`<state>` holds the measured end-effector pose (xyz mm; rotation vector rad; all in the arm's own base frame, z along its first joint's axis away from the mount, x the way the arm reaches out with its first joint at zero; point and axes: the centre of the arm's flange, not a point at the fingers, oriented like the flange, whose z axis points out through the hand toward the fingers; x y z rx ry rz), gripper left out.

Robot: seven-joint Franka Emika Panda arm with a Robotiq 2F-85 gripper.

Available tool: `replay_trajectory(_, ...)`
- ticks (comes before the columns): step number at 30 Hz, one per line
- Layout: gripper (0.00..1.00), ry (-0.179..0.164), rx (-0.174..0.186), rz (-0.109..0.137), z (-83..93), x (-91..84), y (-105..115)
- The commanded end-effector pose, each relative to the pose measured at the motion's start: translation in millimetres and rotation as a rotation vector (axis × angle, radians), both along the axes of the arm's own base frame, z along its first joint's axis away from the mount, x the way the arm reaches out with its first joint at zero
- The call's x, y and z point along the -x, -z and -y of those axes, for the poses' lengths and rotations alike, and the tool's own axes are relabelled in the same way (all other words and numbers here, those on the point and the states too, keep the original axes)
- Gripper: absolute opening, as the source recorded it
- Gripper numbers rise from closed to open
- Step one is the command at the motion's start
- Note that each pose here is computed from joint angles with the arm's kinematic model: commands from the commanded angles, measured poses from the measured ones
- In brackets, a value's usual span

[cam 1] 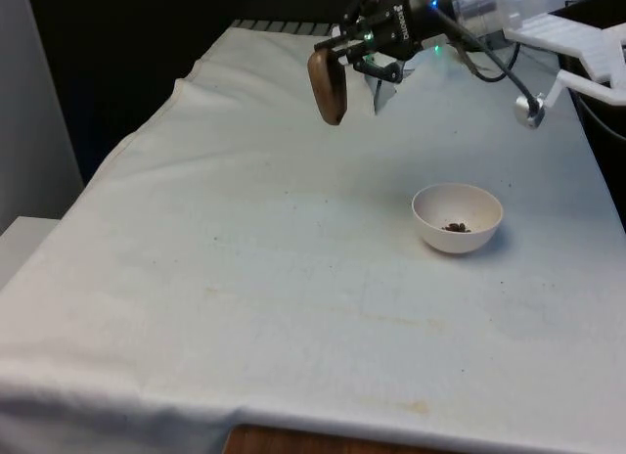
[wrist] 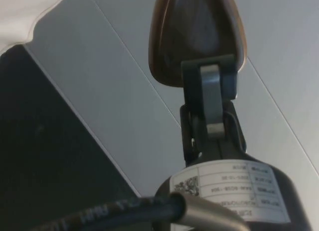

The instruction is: Pour the coffee beans from the cup into the bowl.

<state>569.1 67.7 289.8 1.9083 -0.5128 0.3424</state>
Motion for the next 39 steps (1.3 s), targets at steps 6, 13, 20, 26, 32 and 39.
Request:
replay_trajectory(6,0.0,0.006,-0.026,0.0,7.6,0.0,6)
replay_trajectory(13,0.0,-0.009,-0.09,0.01,21.5,6.0,10)
replay_trajectory(20,0.0,-0.016,-0.128,0.017,29.3,6.8,15)
replay_trajectory(26,0.0,-0.026,-0.158,0.02,35.3,6.9,20)
replay_trajectory(32,0.0,-0.043,-0.184,0.02,40.1,9.2,25)
replay_trajectory(39,0.0,-0.063,-0.215,0.018,44.8,14.9,31)
